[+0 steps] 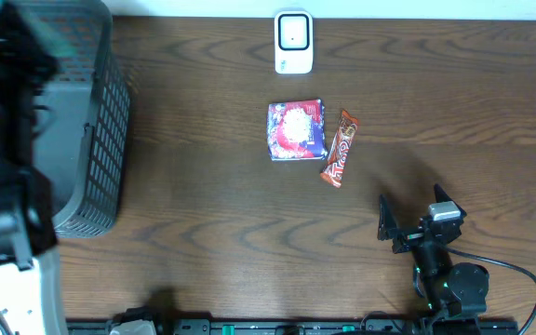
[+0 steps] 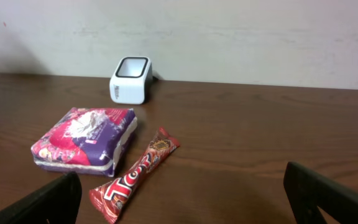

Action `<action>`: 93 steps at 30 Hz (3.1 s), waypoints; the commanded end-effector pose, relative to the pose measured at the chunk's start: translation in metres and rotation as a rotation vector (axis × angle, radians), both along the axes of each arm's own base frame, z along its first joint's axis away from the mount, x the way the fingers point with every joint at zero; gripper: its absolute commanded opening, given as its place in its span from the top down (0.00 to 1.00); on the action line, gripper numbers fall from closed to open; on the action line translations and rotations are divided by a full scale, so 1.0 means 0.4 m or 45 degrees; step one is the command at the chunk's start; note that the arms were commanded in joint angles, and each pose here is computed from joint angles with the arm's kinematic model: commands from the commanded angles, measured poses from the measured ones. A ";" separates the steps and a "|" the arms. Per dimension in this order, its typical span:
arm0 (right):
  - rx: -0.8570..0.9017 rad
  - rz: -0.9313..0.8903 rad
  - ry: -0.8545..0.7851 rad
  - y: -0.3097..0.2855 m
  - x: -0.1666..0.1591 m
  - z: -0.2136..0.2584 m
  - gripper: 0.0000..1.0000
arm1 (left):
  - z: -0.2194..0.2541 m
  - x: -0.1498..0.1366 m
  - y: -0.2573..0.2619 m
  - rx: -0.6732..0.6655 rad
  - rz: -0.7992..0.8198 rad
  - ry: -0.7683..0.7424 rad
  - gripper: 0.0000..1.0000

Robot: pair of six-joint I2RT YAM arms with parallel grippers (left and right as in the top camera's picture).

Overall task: Scan the item barcode
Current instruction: 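Reach into the basket and grasp the mint-green wipes pack with left gripper, then place the mint-green pack on the table beside the red-purple pack, then reach into the basket and grasp the small orange tissue pack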

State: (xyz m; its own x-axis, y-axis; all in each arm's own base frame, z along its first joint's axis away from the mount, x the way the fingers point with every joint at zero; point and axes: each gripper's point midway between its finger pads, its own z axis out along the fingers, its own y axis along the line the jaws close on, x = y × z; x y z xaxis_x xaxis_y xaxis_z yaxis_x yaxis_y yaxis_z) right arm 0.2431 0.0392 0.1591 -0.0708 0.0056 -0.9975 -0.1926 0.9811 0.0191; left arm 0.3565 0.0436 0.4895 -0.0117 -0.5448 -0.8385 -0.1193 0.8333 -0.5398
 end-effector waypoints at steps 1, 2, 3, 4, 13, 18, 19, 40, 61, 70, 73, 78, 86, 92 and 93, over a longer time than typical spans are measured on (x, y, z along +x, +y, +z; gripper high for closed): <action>0.003 -0.001 0.002 0.000 0.000 -0.003 0.01 | -0.052 0.052 -0.188 0.026 -0.312 0.074 0.92; 0.003 -0.001 0.002 0.000 0.000 -0.003 0.01 | -0.070 0.063 -0.231 0.045 -0.370 0.097 0.92; 0.003 -0.001 0.002 0.000 0.000 -0.003 0.01 | -0.093 0.076 -0.274 0.057 -0.427 0.128 0.93; 0.003 -0.001 0.002 0.000 0.000 -0.003 0.01 | -0.123 0.091 -0.324 0.060 -0.489 0.168 0.93; 0.003 -0.001 0.002 0.000 0.000 -0.003 0.01 | -0.457 0.206 -0.708 0.113 -0.857 0.515 0.93; 0.003 -0.001 0.002 0.000 0.000 -0.003 0.01 | -0.642 0.231 -0.867 0.122 -0.961 0.638 0.91; 0.003 -0.001 0.002 0.000 0.000 -0.003 0.01 | -0.680 0.235 -0.890 0.130 -0.975 0.660 0.90; 0.003 -0.001 0.002 0.000 0.000 -0.003 0.01 | -0.591 0.263 -0.903 0.090 -1.001 0.485 0.46; 0.003 -0.001 0.002 0.000 0.000 -0.003 0.01 | -0.213 0.024 0.025 0.148 -0.068 0.416 0.06; 0.003 -0.001 0.002 0.000 0.000 -0.003 0.01 | -0.407 -0.029 0.317 0.036 0.405 0.800 0.02; 0.003 -0.001 0.002 0.000 0.000 -0.003 0.01 | -0.496 -0.043 0.352 -0.122 0.491 0.933 0.02; 0.003 -0.001 0.002 0.000 0.000 -0.003 0.01 | -0.610 -0.079 0.410 -0.274 0.720 1.120 0.02; 0.003 -0.001 0.002 0.000 0.000 -0.003 0.01 | -0.721 -0.174 0.456 -0.480 1.054 1.318 0.02; 0.003 -0.001 0.002 0.000 0.000 -0.003 0.01 | -0.784 -0.195 0.415 -0.628 1.013 1.458 0.02; 0.003 -0.001 0.002 0.000 0.000 -0.003 0.01 | -0.793 -0.199 0.409 -0.638 1.006 1.483 0.02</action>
State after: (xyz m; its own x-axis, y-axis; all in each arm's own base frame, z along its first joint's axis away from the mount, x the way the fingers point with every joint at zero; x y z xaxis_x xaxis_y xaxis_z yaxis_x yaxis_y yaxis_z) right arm 0.2431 0.0392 0.1591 -0.0708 0.0056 -0.9975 -0.1926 0.9811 0.0191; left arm 0.2788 0.2143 0.1857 -0.1340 -0.9261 -0.3527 -0.9867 0.1579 -0.0397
